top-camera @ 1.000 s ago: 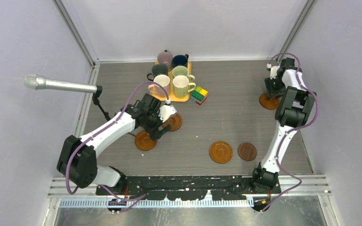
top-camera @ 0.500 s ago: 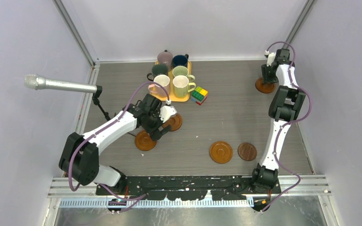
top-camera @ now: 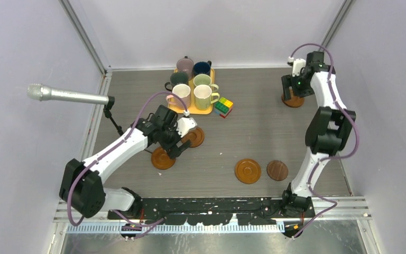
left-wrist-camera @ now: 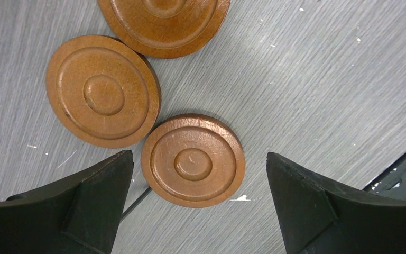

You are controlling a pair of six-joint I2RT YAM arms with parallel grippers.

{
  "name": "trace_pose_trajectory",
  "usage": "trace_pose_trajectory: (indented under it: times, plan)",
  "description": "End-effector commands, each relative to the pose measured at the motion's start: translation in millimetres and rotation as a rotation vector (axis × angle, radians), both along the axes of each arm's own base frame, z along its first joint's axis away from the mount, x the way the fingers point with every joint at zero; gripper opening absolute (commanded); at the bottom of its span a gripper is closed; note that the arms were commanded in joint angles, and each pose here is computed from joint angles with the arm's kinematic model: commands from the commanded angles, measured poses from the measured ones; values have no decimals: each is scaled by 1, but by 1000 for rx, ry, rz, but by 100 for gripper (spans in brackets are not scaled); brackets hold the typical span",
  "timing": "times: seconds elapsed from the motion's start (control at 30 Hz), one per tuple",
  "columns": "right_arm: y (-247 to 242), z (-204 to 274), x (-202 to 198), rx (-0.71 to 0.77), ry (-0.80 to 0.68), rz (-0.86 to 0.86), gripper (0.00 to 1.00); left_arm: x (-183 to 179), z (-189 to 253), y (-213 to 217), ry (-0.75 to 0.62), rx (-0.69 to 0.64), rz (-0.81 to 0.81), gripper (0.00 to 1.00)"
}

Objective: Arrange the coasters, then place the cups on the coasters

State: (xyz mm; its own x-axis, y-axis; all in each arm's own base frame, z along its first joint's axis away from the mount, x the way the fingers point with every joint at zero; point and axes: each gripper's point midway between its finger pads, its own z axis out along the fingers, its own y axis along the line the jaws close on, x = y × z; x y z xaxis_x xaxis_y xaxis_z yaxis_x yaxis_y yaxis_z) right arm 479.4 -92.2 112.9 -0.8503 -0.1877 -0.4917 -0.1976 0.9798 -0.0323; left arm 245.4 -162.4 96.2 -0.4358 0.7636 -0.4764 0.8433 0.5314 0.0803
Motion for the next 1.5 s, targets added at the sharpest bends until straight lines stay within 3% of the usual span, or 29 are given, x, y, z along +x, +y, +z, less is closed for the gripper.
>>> trace_pose_trajectory:
  times: [0.0, 0.27, 0.57, 0.83, 1.23, 1.33, 1.47]
  plan:
    - [54, 26, -56, -72, 14, 141, 80, -6, 35, -7, -42, -80, 0, 100]
    - [152, 6, -172, 120, 181, 434, 81, -27, 45, 4, -64, -108, 2, 100]
    - [186, -40, -226, 45, 248, 594, 81, -31, 38, 1, -46, -122, -12, 100]
    - [212, -63, -254, 7, 263, 711, 81, -31, 32, -1, -27, -120, -19, 100]
    - [208, -106, -259, -199, 288, 784, 79, -29, 30, -1, -33, -117, -18, 100]
    - [205, -110, -254, -223, 276, 780, 75, -29, 29, -1, -34, -115, -17, 100]
    - [198, -109, -230, -285, 226, 713, 58, -27, 28, -1, -37, -112, -16, 100]
